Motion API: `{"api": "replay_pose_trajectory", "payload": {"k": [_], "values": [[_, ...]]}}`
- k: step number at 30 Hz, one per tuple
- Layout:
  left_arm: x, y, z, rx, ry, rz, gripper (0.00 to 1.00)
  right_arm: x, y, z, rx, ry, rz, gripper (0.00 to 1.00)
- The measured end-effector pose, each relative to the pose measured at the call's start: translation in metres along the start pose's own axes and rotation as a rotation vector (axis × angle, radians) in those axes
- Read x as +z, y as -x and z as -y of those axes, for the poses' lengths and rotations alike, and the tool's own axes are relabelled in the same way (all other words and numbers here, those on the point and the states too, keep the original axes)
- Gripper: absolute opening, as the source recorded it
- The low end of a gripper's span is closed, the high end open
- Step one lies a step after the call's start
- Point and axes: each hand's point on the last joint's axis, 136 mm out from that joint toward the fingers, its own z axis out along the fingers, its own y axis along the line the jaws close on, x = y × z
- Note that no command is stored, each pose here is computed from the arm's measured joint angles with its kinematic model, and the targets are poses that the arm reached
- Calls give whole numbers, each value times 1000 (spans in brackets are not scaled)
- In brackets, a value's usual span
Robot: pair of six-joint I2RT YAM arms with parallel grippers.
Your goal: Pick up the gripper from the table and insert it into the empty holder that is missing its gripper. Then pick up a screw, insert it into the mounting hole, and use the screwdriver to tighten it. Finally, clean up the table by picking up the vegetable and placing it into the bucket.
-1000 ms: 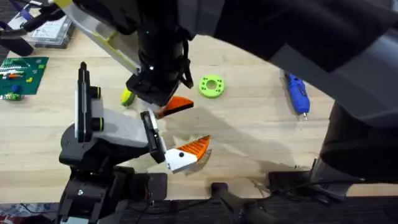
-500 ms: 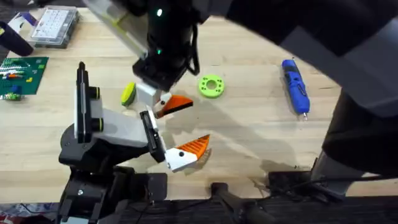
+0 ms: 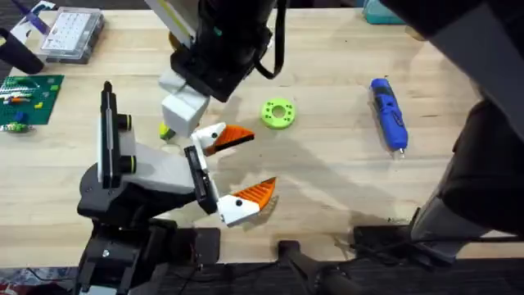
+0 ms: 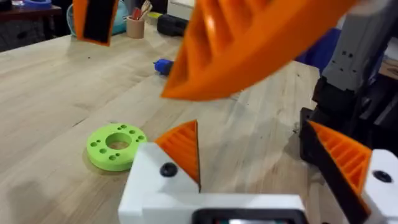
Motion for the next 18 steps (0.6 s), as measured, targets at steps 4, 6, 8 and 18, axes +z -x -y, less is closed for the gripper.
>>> {"api": "replay_pose_trajectory", "payload": {"k": [4,6,8,18], "values": [[0,0,0,1,0,0,917,0,-1,0,1,0,-3,996],[0,0,0,0,1,0,729,0,-1,0,1,0,-5,996],[0,0,-1,6,3,1,459,0,-1,0,1,0,-6,996],[0,0,-1,11,4,1,6,0,-5,0,3,0,-22,995]]}}
